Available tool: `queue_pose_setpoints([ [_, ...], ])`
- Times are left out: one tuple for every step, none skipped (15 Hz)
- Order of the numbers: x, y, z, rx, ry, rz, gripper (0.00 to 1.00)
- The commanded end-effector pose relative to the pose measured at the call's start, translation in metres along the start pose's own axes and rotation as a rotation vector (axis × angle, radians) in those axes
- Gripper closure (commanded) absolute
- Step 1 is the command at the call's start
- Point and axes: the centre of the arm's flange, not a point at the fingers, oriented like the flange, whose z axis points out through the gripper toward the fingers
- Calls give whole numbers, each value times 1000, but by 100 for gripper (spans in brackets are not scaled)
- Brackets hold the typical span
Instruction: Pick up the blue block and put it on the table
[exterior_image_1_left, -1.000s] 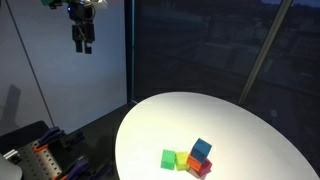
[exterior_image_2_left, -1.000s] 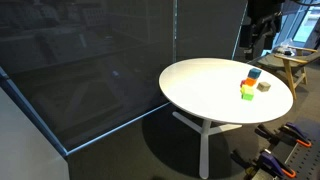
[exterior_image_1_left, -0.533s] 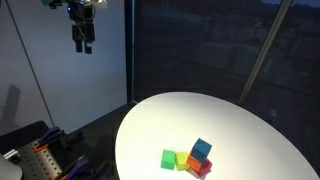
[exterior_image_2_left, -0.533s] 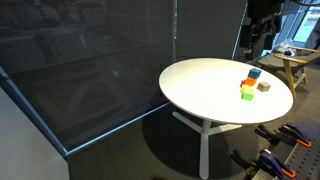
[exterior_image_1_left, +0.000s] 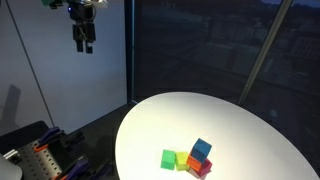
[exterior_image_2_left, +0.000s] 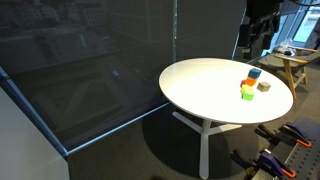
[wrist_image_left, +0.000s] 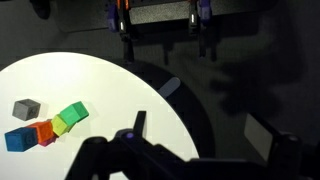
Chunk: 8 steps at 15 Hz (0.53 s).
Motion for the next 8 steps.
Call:
queue_pose_setpoints([
  [9, 5, -10, 37, 34, 11, 0],
  [13, 8, -13, 50, 48, 18, 0],
  [16, 11, -17, 64, 61, 23, 0],
  [19, 14, -20, 79, 74, 27, 0],
  [23, 17, -22, 93, 90, 34, 0],
  [27, 21, -26, 113, 104, 40, 0],
  [30, 24, -28, 130, 115, 48, 0],
  [35, 29, -31, 150, 129, 57, 0],
])
